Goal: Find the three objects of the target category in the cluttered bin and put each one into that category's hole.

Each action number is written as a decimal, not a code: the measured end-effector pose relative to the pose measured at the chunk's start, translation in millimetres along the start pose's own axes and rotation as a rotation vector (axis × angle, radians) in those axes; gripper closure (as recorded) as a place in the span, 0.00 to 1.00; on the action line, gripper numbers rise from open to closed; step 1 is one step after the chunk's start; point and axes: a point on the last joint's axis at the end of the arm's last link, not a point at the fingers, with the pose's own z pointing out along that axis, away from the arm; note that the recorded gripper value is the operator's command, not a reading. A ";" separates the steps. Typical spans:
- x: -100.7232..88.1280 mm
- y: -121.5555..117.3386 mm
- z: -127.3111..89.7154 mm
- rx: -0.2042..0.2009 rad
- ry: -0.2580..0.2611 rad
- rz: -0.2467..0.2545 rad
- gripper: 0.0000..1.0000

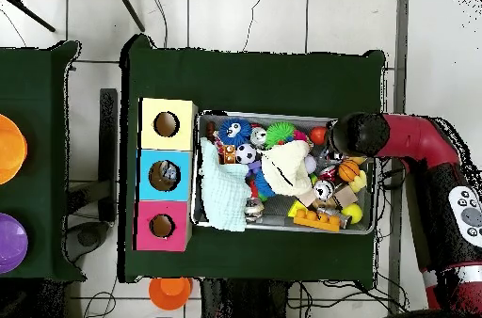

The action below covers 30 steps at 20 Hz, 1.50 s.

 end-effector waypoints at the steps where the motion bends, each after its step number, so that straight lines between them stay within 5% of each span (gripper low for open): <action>1: -0.3 0.1 0.1 -0.001 0.001 -0.001 0.00; 30: -11.1 31.5 -14.2 -0.075 0.080 -0.054 0.00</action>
